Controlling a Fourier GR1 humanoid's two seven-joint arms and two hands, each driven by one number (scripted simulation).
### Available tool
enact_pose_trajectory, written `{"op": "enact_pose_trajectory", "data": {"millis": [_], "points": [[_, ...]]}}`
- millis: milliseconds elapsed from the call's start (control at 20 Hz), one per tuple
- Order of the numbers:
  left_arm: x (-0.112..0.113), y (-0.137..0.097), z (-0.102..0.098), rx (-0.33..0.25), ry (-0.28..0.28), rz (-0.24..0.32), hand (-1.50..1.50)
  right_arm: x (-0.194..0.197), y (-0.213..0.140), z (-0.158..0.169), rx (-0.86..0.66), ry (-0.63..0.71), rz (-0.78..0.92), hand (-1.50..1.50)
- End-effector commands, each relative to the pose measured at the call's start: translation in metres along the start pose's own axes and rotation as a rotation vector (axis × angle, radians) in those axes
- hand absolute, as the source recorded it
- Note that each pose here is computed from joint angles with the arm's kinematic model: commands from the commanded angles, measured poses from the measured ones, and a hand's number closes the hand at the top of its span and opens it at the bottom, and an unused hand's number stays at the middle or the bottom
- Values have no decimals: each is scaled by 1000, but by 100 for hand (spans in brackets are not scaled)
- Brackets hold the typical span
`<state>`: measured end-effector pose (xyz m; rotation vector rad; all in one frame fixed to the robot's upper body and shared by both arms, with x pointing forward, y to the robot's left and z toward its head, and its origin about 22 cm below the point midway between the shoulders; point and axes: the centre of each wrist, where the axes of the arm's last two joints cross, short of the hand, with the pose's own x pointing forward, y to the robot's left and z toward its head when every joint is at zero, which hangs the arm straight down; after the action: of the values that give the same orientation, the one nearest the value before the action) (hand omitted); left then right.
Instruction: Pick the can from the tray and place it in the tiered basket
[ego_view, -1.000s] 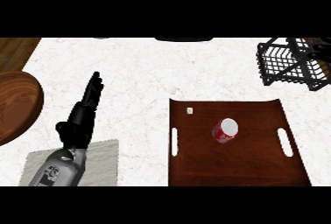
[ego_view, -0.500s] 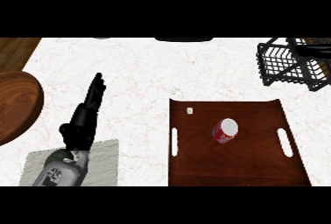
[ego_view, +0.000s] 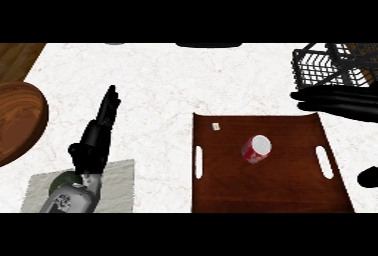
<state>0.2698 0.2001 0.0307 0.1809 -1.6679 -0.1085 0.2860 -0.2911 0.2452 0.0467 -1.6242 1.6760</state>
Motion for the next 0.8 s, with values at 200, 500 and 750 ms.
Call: {"op": "enact_pose_trajectory", "data": {"millis": [200, 500, 750], "points": [[7, 9, -9, -15, -4, -6, 0, -7, 15, -3, 175, 18, 66, -150], [-8, 4, -11, 6, 1, -9, 0, -7, 17, 0, 199, 64, 116, -150], [2, -17, -6, 1, 5, 19, 0, -15, 25, -8, 206, 105, 173, -150]]}}
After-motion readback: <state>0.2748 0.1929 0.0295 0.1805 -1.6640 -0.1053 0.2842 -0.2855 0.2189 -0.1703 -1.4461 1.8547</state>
